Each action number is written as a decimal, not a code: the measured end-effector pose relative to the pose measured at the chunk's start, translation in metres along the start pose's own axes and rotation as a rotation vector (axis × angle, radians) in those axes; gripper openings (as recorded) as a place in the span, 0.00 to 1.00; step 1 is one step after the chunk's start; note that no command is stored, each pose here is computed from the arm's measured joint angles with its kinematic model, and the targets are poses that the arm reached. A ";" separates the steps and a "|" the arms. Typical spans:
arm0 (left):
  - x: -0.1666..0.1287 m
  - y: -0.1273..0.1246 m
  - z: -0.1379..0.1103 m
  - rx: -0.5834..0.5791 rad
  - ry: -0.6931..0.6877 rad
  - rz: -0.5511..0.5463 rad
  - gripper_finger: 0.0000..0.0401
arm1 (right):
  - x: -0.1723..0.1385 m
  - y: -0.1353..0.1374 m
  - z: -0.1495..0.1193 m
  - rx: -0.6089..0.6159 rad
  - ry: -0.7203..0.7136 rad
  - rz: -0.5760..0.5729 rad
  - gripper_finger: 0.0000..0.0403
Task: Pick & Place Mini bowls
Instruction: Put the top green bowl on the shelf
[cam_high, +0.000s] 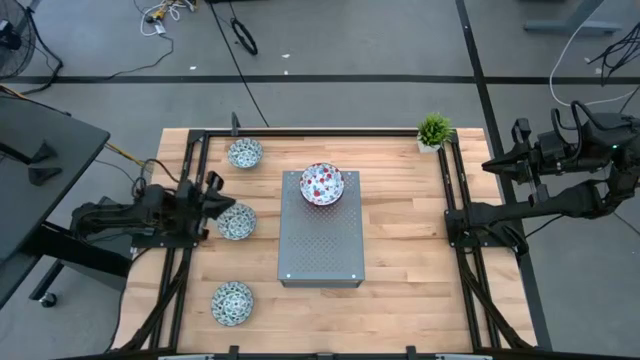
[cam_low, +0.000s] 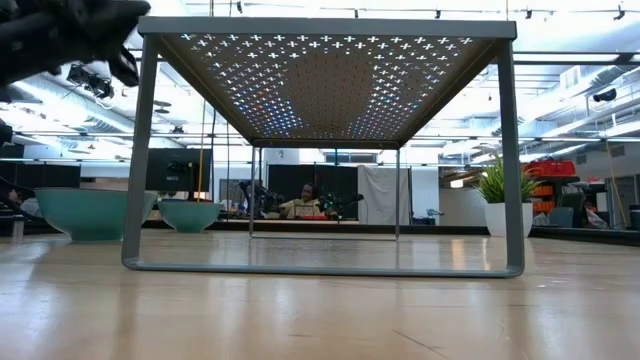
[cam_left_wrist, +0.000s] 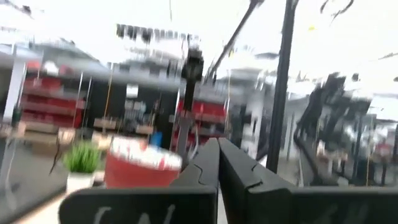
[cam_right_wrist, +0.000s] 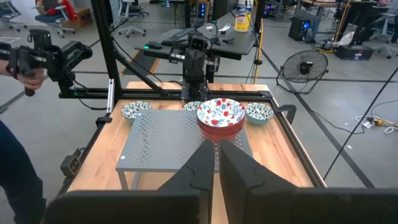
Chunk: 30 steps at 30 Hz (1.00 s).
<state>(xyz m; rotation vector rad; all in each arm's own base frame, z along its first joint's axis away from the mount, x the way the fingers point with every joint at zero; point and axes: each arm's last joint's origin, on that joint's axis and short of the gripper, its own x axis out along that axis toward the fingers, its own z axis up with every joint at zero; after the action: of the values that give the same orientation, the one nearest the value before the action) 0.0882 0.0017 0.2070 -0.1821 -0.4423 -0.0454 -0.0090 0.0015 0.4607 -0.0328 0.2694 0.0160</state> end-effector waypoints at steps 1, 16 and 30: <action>0.000 -0.001 0.004 0.001 -0.037 -0.008 0.01 | 0.000 0.000 0.000 0.000 0.000 0.000 0.07; 0.003 -0.015 0.081 0.051 -0.180 0.001 0.00 | 0.000 0.000 0.000 0.000 0.000 0.000 0.07; 0.005 -0.031 0.175 0.163 -0.064 0.121 0.00 | 0.000 0.000 0.000 0.000 0.000 0.000 0.07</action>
<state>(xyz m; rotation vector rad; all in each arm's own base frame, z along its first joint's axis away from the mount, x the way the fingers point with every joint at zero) 0.0165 0.0033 0.3696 -0.0501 -0.4953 0.1150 -0.0090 0.0015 0.4607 -0.0328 0.2696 0.0164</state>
